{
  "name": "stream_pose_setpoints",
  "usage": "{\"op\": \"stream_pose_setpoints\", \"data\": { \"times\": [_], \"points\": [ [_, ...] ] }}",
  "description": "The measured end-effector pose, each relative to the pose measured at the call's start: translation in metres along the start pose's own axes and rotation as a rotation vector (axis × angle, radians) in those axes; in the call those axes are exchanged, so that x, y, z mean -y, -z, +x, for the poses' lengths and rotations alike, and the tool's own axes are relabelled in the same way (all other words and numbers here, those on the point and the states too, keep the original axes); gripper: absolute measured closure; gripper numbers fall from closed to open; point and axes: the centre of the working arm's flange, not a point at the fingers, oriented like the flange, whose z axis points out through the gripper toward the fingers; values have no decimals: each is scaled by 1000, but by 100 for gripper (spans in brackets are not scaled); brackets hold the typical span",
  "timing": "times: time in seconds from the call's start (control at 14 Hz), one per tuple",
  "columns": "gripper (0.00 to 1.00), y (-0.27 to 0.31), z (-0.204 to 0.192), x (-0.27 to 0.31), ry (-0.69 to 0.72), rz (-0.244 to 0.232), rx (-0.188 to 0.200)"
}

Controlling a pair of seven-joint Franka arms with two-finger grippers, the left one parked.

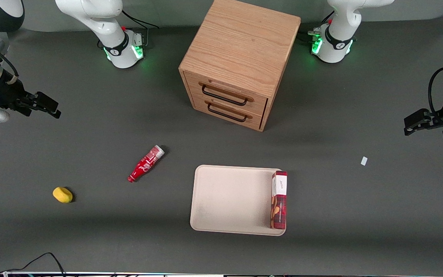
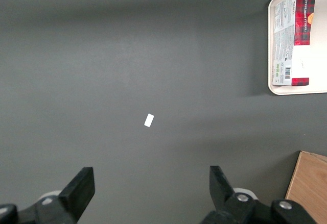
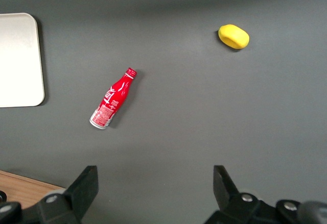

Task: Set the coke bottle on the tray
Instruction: 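Move the right gripper down over the red Coca-Cola bottle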

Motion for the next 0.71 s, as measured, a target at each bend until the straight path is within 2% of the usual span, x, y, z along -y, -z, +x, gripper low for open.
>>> {"op": "stream_pose_setpoints", "data": {
  "times": [0.43,0.71],
  "points": [
    [0,-3,0,3,-27,-2,11],
    [0,-36,10,16,-27,-4,69]
  ]
}}
